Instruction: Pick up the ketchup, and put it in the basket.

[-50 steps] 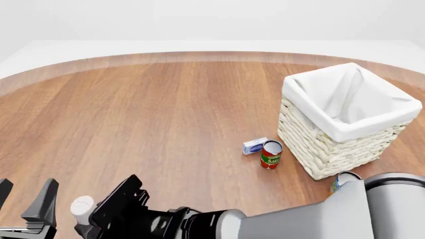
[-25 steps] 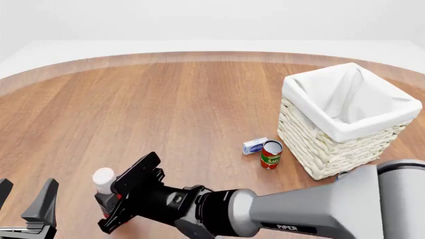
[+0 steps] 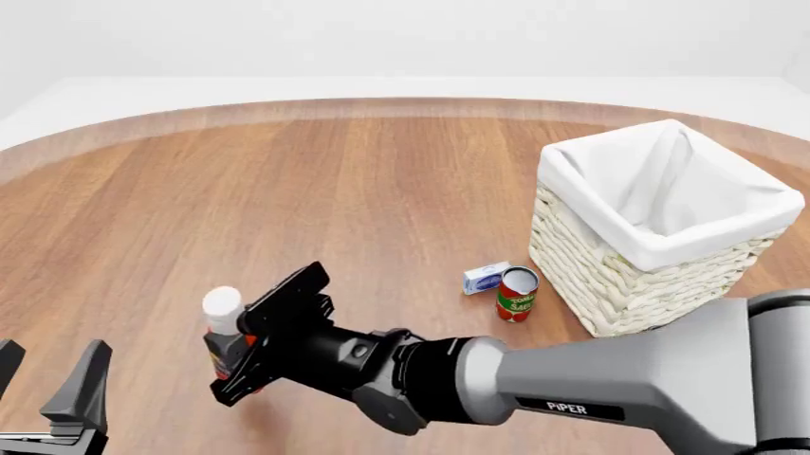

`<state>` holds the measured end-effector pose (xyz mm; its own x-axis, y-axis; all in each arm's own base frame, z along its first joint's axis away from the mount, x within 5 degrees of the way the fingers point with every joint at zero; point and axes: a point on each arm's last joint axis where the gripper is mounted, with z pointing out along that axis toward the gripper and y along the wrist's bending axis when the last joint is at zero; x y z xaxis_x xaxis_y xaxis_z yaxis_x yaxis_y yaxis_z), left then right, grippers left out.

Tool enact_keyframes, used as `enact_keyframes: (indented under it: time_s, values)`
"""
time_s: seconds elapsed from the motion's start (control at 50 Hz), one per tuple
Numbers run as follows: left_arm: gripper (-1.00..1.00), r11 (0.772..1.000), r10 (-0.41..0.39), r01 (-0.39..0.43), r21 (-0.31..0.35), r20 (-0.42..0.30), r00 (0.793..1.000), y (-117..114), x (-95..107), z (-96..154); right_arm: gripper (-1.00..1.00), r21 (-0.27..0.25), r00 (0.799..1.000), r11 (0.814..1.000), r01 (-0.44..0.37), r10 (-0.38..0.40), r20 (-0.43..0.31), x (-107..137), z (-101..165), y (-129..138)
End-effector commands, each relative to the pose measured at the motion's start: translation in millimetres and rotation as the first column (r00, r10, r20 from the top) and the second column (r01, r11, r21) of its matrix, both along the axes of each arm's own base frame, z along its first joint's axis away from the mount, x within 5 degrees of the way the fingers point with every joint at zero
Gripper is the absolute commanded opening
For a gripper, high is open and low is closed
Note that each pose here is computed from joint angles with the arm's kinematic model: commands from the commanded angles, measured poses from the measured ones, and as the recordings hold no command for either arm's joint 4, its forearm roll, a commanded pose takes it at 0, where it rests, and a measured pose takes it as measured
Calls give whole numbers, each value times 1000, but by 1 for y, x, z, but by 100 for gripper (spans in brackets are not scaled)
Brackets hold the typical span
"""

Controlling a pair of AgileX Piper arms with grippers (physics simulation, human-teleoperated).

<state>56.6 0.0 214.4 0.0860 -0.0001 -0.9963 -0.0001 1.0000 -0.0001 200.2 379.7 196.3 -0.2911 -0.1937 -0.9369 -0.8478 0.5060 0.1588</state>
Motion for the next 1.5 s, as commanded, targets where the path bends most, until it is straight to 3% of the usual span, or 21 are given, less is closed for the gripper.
enact_keyframes:
  time_s: [0.02, 0.7, 1.02, 1.5]
  values:
    - [100, 1000, 0, 0, 0, 0, 1000, 0, 0, 0, -100, 34, 1000, 999, 26, -26, 2, 7, 8, -7]
    - [100, 1000, 0, 0, 0, 0, 1000, 0, 0, 0, -100, 114, 995, 989, 89, -92, 23, 24, 31, -28]
    - [100, 1000, 0, 0, 0, 0, 1000, 0, 0, 0, -100, 136, 997, 988, 74, -78, 26, 18, 40, -25]
    - [100, 1000, 0, 0, 0, 0, 1000, 0, 0, 0, -100, 200, 984, 966, 162, -173, 37, 41, 61, -57]
